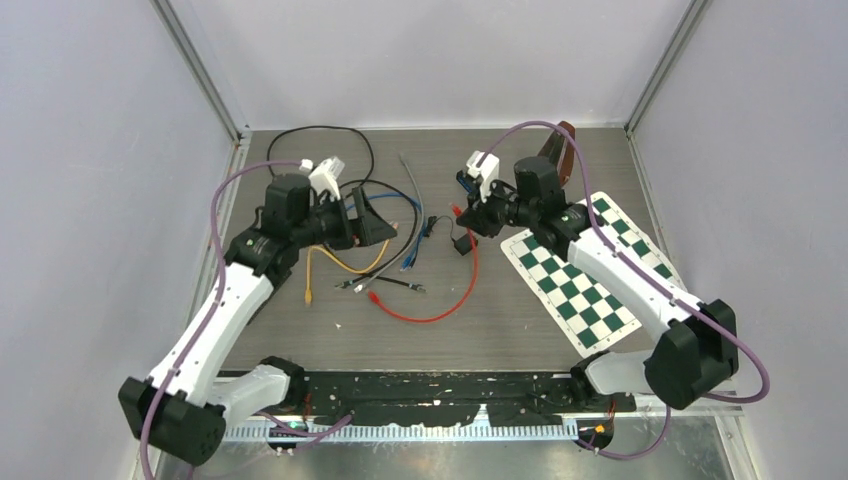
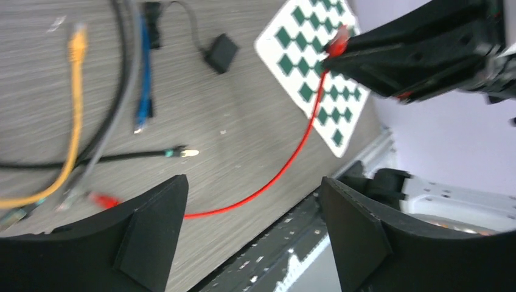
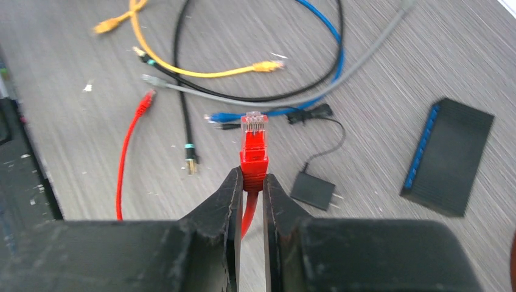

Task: Insert the plug into the switch port
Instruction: Pick up the connector from the center of the board.

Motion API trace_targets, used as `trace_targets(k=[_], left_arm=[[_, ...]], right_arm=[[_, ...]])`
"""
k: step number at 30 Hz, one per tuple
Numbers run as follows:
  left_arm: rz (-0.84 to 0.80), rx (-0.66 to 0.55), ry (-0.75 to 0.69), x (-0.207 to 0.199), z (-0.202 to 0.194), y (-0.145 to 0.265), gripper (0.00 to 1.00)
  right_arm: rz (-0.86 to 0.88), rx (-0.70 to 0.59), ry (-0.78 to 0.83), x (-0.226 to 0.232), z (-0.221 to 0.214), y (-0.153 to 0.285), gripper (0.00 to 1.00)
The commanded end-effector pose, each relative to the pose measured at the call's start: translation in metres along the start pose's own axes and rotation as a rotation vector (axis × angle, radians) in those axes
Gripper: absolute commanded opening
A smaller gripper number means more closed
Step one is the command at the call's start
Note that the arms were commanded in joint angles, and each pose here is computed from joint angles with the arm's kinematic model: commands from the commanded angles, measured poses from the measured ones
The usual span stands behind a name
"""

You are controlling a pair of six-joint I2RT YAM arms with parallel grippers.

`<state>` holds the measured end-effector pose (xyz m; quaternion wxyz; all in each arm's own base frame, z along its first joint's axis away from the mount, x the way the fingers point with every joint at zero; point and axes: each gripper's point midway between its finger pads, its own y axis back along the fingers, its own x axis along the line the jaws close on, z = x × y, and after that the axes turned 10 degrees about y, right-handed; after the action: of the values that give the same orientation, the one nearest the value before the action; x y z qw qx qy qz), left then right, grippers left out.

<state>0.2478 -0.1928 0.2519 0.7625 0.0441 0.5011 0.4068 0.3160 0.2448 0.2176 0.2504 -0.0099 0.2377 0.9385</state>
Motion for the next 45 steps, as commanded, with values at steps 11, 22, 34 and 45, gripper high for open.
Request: trace_targets(k=[11,22,34,45], left_arm=[[-0.357,0.161,0.013,-0.085,0.021,-0.036,0.67],[-0.313,0.227,0.053,-0.072,0.008,-0.054,0.51],[-0.304,0.275,0.075,-0.069,-0.003,-0.061,0.48],[-0.269,0.295,0.099,-0.056,-0.011,-0.07,0.37]], right_arm=[[0.141,-0.143,0.093,0.055,0.057,-0.002,0.05],[0.17,-0.161,0.098,0.068,0.064,-0.005,0.05],[0.198,-0.142,0.077,0.075,0.06,-0.014,0.05],[0.209,-0.137,0.065,0.076,0.059,-0.022,0.05]])
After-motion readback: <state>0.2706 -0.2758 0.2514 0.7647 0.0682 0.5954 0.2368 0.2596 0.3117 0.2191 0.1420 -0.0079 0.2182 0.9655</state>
